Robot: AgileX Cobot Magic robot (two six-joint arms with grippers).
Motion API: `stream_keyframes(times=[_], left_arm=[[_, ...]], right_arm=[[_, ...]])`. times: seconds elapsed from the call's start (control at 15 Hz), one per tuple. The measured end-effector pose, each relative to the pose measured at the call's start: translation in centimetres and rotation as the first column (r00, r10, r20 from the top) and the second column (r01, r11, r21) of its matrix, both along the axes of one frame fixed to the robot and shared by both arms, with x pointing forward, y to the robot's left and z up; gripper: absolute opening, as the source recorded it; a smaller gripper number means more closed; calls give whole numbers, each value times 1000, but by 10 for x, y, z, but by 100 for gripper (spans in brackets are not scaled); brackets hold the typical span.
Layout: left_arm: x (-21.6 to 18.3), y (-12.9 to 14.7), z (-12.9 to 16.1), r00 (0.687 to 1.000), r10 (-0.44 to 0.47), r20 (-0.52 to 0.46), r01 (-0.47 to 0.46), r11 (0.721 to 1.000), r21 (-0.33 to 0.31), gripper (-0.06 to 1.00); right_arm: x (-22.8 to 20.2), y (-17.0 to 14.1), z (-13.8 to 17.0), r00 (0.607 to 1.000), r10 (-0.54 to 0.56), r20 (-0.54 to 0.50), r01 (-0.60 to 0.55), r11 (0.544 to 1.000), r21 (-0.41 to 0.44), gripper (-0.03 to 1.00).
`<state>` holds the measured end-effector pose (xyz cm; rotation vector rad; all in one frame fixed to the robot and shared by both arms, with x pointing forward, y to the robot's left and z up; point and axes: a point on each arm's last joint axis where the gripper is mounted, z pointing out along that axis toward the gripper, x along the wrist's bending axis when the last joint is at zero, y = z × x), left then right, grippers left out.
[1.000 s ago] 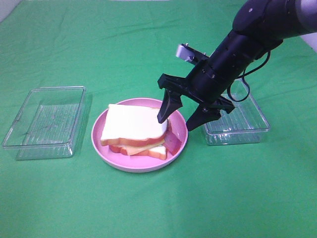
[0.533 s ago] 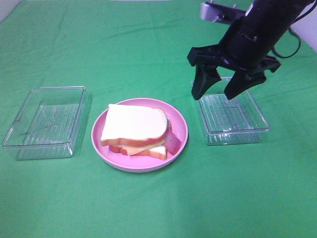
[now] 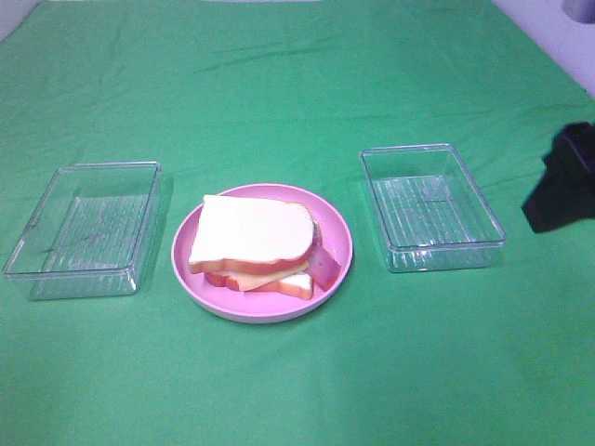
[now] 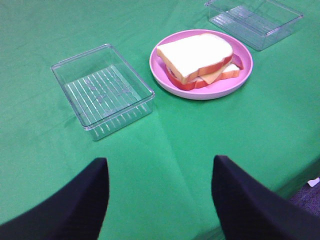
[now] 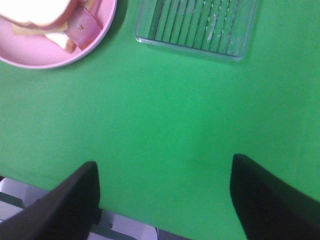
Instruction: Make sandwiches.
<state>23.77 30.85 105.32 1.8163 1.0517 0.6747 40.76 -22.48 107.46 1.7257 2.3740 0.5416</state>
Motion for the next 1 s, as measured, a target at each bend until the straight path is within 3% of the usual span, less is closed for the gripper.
stream_keyframes(times=[0.47,0.6,0.67,1.0], left_arm=[[-2,-3,0,999,-40,1,40,999,5,58],[-2,-3,0,999,-42,0,42,999,3,58],[-2,-3,0,999,-43,0,43,999,2,58],[-2,-3,0,999,-43,0,43,999,2,58]], right_arm=[[-116,-48,-29,980,32,198,-40,999,37,69],[-137,-56,-29,950,49,309,-70,996,57,69],[-153,-63,-27,909,51,415,-90,993,75,69],[-174,-72,-27,839,50,542,-118,989,91,69]])
